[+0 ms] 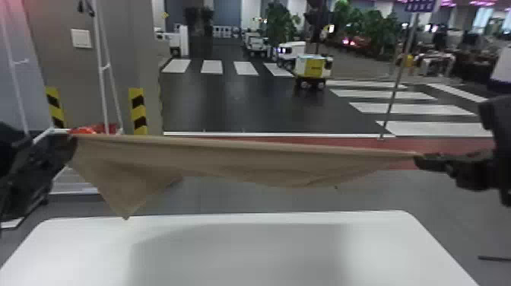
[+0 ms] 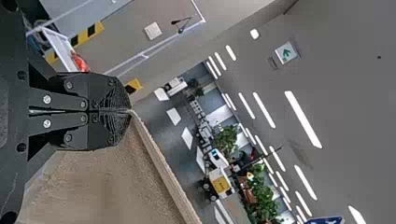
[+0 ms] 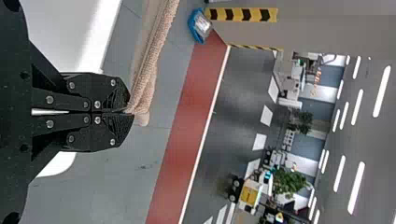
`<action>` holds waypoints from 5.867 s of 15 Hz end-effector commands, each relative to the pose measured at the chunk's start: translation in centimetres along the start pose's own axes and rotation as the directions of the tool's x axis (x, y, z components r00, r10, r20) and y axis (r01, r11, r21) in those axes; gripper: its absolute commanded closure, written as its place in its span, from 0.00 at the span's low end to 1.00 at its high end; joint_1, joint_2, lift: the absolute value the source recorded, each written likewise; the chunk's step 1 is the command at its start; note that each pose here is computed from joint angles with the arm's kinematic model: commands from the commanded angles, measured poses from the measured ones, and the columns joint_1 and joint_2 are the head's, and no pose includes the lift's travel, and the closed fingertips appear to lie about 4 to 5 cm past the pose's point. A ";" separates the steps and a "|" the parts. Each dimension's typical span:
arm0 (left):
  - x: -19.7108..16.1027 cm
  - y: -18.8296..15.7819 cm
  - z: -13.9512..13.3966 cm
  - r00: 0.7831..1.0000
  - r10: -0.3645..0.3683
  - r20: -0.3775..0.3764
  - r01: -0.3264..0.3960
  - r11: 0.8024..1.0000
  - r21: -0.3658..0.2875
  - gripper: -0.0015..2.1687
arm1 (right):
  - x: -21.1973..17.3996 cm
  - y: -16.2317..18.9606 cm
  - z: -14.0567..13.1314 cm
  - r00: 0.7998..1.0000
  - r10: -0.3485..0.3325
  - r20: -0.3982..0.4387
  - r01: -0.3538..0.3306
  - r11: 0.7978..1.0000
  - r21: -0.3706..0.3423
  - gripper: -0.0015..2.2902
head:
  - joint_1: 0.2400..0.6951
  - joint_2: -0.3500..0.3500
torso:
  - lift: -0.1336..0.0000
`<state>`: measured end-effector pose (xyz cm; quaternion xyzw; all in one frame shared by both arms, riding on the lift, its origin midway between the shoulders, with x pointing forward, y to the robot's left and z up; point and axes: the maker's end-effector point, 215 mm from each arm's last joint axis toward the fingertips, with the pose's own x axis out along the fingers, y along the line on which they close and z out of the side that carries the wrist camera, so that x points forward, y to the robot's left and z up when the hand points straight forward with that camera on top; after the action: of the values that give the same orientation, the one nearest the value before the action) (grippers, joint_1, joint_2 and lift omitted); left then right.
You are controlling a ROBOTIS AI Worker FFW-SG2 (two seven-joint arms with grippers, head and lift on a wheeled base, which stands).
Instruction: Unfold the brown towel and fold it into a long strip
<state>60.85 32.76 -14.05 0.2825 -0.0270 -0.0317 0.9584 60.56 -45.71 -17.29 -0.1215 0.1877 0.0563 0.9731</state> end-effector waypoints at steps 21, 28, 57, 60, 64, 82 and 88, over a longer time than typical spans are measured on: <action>-27.0 -22.4 -14.4 0.817 -0.564 0.122 0.484 0.784 0.388 0.90 | -19.3 6.2 -29.0 0.936 0.195 -0.293 -0.280 0.917 -0.283 0.98 | 1.00 0.00 | 0.08; -24.7 -22.2 -18.0 0.739 -0.673 -0.022 0.578 0.617 0.534 0.90 | -16.9 1.7 -29.6 0.910 0.161 -0.381 -0.248 0.950 -0.191 0.98 | 1.00 0.00 | 0.08; -7.2 -20.1 -19.8 0.729 -0.640 -0.244 0.640 0.511 0.574 0.90 | -3.5 -1.6 -23.8 0.793 0.169 -0.585 -0.259 0.963 -0.073 0.98 | 1.00 0.08 | 0.08; -5.3 -20.4 -20.8 0.724 -0.633 -0.272 0.658 0.517 0.548 0.90 | -1.3 -1.1 -23.4 0.767 0.172 -0.618 -0.277 0.958 -0.076 0.98 | 1.00 0.11 | 0.08; -3.7 -20.6 -20.6 0.738 -0.621 -0.264 0.645 0.532 0.549 0.88 | 0.6 0.0 -23.4 0.736 0.183 -0.652 -0.302 0.950 -0.075 0.97 | 1.00 0.14 | 0.08; -6.1 -9.4 -15.1 0.976 -0.187 0.113 0.174 0.978 0.112 0.03 | -5.2 1.0 -26.2 0.904 -0.153 -0.399 0.201 0.976 0.082 0.04 | 1.00 0.16 | 0.08; -11.2 -8.4 -14.4 0.985 -0.036 0.168 0.086 0.950 -0.300 0.04 | -10.5 9.4 -21.3 0.973 -0.192 -0.129 0.208 0.970 0.129 0.04 | 1.00 0.27 | 0.08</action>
<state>51.72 34.07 -31.20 0.1887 -0.0833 -0.0996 0.9734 42.10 -45.48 -36.79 -0.0587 0.2847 -0.0845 0.9531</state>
